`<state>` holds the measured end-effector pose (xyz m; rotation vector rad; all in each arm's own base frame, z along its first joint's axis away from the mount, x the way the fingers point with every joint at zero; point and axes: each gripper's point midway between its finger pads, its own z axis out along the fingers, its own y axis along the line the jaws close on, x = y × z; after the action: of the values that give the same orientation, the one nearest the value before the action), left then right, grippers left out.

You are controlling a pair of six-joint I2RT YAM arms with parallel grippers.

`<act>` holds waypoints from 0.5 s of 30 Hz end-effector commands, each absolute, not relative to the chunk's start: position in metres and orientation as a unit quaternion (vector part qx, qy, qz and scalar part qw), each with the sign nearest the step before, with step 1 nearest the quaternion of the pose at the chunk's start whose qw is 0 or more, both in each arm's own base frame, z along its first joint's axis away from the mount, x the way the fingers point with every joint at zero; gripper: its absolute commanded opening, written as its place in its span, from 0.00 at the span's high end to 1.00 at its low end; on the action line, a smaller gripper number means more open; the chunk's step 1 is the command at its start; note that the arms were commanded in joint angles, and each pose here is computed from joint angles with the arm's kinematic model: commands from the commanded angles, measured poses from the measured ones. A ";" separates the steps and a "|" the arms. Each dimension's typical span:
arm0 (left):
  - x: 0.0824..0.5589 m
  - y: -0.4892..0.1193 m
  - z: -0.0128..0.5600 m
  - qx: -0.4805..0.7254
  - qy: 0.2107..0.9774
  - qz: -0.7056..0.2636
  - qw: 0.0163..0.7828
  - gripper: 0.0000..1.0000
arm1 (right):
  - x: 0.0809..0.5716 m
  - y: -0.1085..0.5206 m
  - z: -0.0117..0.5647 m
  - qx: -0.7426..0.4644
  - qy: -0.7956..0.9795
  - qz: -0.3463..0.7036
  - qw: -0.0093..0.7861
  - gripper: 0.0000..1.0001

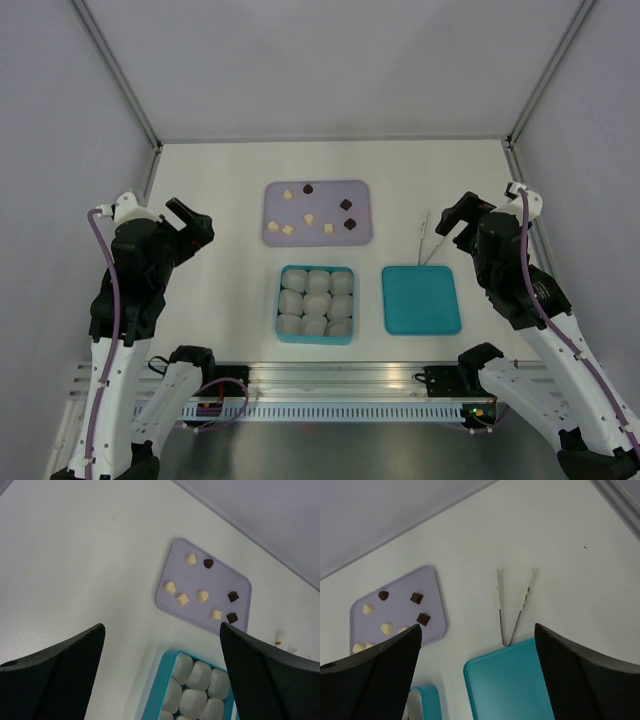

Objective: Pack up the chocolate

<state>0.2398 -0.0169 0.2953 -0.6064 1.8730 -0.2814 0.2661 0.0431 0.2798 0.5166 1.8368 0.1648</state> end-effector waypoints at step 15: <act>0.247 -0.018 0.281 -0.276 0.797 -0.119 0.524 0.00 | 0.299 0.050 0.196 0.215 0.832 -0.004 0.511 0.02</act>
<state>0.2409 -0.0161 0.2880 -0.6235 1.8948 -0.2704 0.2871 0.0514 0.2101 0.5062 1.9891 0.0533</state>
